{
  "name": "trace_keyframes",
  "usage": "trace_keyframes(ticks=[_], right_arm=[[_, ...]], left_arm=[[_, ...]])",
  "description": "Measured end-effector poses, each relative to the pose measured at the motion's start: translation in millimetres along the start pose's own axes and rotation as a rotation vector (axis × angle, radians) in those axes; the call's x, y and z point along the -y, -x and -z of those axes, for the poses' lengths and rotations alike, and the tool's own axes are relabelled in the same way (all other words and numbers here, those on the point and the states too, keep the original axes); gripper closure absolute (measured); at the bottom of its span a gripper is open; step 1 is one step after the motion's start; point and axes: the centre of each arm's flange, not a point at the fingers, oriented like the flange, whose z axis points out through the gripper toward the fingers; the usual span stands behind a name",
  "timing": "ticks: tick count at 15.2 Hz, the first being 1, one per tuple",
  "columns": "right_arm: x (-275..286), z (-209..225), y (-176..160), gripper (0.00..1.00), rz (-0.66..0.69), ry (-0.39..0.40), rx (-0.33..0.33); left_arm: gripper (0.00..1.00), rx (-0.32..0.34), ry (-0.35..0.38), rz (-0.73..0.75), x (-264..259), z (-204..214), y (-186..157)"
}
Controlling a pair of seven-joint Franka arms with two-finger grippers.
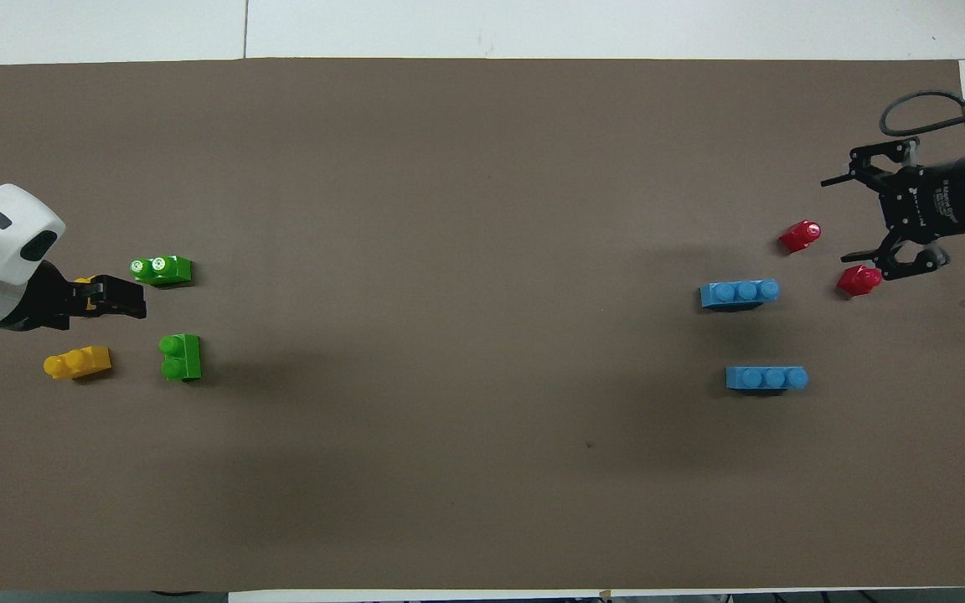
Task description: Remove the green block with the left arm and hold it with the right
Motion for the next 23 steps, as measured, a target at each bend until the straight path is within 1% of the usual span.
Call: trace_keyframes(ticks=[1,4,6,8,11,15,19,23], right_arm=[[7,14,8,0.00,0.114,0.013,-0.035],[16,44,34,0.00,0.483,0.095,-0.129],[18,55,54,0.00,0.655,0.159,-0.162],[15,66,70,0.00,0.778,0.210,-0.168],[4,83,81,0.00,0.872,0.256,-0.143],[0,93,87,0.00,0.945,0.285,-0.103],[-2,94,86,0.00,0.984,0.318,-0.109],[-1,93,88,0.00,0.988,0.321,-0.109]], left_arm=[[0.00,0.001,0.000,0.000,0,11,1],[0.00,-0.005,0.001,-0.002,-1,44,0],[0.00,-0.020,0.002,-0.003,-2,66,-2],[0.00,-0.043,0.003,-0.004,-2,82,-8],[0.00,-0.052,0.005,-0.006,-3,89,-21],[0.00,-0.033,0.006,-0.015,-8,93,-37],[0.00,-0.039,0.006,-0.019,-10,98,-38],[0.00,-0.030,0.004,-0.022,-13,99,-35]])
